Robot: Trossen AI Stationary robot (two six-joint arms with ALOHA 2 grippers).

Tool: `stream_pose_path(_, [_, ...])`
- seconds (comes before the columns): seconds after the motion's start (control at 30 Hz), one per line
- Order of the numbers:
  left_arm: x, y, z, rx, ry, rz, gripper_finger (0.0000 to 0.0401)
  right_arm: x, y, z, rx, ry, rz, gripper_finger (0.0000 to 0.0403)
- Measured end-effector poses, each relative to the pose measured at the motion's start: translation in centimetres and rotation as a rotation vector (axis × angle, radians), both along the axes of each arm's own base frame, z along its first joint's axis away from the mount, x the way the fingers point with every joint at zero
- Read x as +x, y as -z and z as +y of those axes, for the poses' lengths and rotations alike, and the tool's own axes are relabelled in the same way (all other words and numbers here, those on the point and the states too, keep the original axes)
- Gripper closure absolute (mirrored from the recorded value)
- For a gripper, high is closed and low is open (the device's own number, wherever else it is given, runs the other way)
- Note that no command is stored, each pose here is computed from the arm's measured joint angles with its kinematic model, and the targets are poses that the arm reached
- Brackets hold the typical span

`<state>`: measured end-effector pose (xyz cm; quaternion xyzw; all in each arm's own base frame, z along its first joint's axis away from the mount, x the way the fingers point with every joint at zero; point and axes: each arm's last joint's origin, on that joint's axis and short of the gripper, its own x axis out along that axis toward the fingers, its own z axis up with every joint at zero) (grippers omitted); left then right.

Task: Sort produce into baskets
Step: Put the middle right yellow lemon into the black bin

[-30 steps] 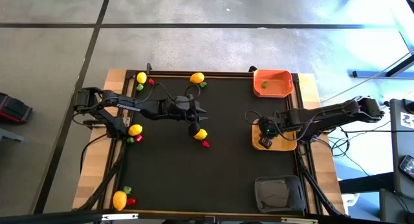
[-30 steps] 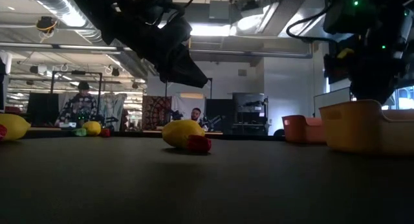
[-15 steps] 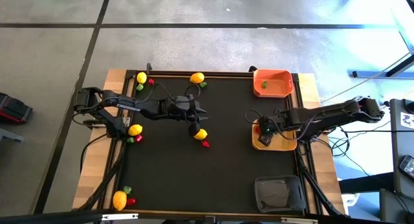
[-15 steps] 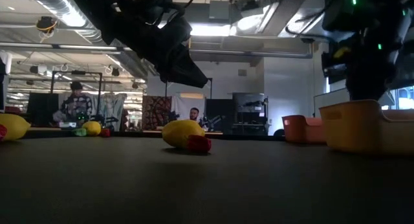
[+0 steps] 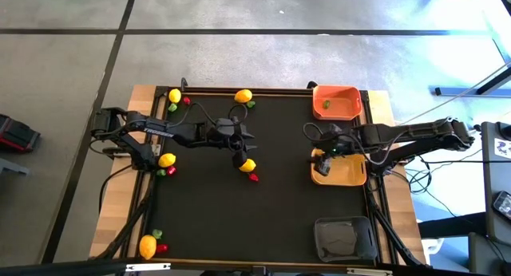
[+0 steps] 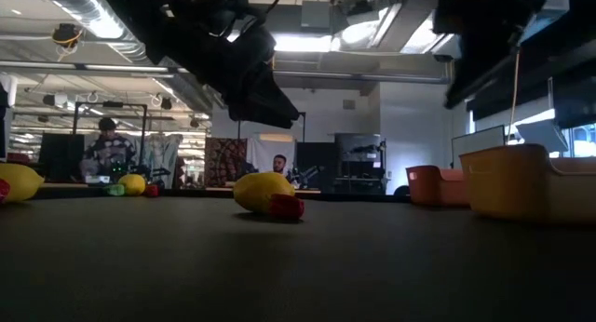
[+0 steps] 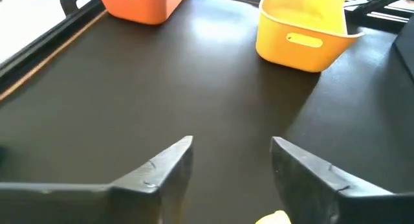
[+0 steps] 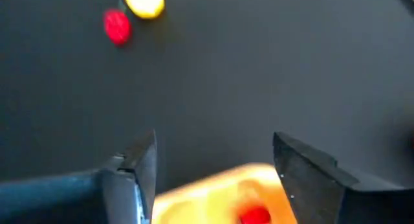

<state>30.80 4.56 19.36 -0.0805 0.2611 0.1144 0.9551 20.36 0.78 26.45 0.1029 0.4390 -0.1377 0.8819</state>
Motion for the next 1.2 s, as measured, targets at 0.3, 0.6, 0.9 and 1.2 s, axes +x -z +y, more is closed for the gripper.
stream_pose_path(0.3, [-0.7, 1.3, -2.0, -0.090, 0.181, 0.151, 0.0144, 2.5, 1.9, 0.2, -0.037, -0.065, -0.035, 0.0098])
stream_pose_path(0.6, [-1.0, 2.2, -3.0, 0.028, 0.212, 0.254, 0.0143, 4.1, 4.0, 0.2, -0.070, -0.082, 0.052, 0.0091])
stream_pose_path(0.9, [-0.2, 5.8, -3.0, 0.016, 0.219, 0.370, 0.0143, 5.1, 4.8, 0.3, -0.089, -0.108, 0.046, 0.0091])
stream_pose_path(1.2, [0.7, 7.0, -2.9, 0.036, 0.244, 0.327, 0.0181, 5.7, 4.3, 0.3, -0.120, -0.143, -0.035, 0.0091])
